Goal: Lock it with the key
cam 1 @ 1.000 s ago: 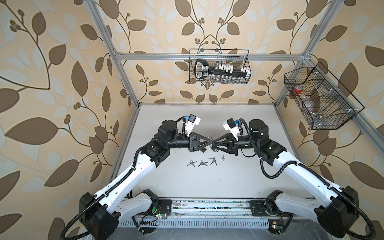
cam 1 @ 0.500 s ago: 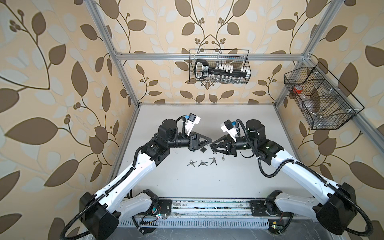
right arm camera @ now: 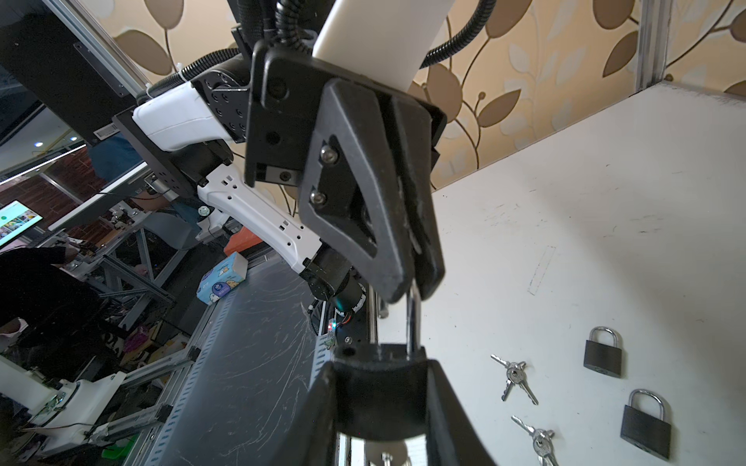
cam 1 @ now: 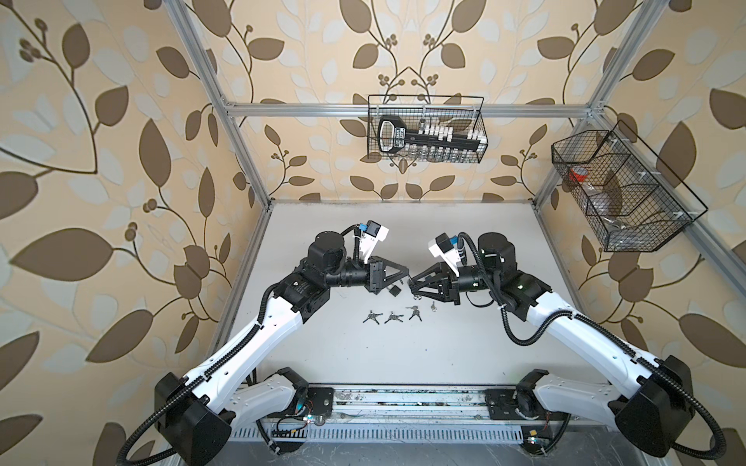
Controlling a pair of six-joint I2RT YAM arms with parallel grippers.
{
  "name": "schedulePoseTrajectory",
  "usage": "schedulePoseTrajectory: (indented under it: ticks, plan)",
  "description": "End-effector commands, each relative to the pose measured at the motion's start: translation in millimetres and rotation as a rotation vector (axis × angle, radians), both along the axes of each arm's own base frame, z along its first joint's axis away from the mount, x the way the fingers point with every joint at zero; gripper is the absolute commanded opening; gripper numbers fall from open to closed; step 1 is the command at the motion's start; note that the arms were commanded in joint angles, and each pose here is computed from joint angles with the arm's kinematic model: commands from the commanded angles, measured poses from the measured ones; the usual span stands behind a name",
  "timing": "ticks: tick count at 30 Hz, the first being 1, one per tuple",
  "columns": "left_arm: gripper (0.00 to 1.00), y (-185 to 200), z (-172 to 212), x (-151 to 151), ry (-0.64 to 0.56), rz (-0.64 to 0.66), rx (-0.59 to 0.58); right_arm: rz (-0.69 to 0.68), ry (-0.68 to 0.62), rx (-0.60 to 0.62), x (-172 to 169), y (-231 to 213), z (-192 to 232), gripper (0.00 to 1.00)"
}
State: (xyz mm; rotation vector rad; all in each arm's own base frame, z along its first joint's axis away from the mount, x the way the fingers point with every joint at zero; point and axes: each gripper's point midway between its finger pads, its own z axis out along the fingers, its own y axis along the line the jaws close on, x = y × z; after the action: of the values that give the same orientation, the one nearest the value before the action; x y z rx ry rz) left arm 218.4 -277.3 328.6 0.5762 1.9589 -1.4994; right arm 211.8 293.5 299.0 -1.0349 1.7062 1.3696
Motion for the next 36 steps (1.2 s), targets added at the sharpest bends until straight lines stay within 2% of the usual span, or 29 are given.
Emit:
schedulePoseTrajectory:
  ticks: [1, 4, 5, 9, 12, 14, 17, 21, 25, 30, 36]
  plan:
    - [0.01, -0.9, 24.3, -9.5, -0.072, -0.032, -0.036, -0.008, -0.059, 0.021, -1.1, -1.3, 13.2, 0.0]
    - [0.0, 0.3, 24.1, -8.9, -0.072, -0.02, -0.031, -0.007, -0.07, 0.029, -2.1, -1.6, 16.5, 0.04]
    - [0.0, 1.1, 25.1, -8.5, -0.075, -0.015, -0.032, -0.006, -0.08, 0.031, -2.8, -1.8, 17.7, 0.08]
    - [0.0, 3.9, 31.4, -7.0, -0.083, 0.014, -0.04, -0.085, -0.148, 0.025, 4.0, -8.8, 21.0, 0.46]
    - [0.0, 10.4, 37.2, -3.0, -0.098, 0.076, -0.045, -0.201, -0.216, 0.04, 13.2, -19.4, 25.4, 0.59]
    - [0.0, 14.2, 40.7, -2.1, -0.106, 0.105, -0.061, -0.276, -0.232, 0.084, 17.6, -26.8, 28.5, 0.64]
    - [0.0, 15.9, 49.0, -5.4, -0.114, 0.107, -0.096, -0.353, -0.216, 0.134, 23.2, -34.3, 28.0, 0.66]
    - [0.0, 17.7, 57.2, -7.6, -0.095, 0.117, -0.155, -0.326, -0.189, 0.178, 19.1, -31.5, 30.1, 0.61]
    - [0.0, 22.8, 58.9, -4.2, -0.052, 0.168, -0.219, -0.307, -0.253, 0.201, 8.3, -24.6, 40.4, 0.58]
    - [0.0, 25.0, 56.4, -0.8, -0.011, 0.195, -0.277, -0.355, -0.33, 0.207, 9.5, -18.9, 45.7, 0.61]
    - [0.0, 23.8, 49.8, 0.9, 0.028, 0.201, -0.287, -0.37, -0.37, 0.121, 19.7, -8.5, 35.7, 0.53]
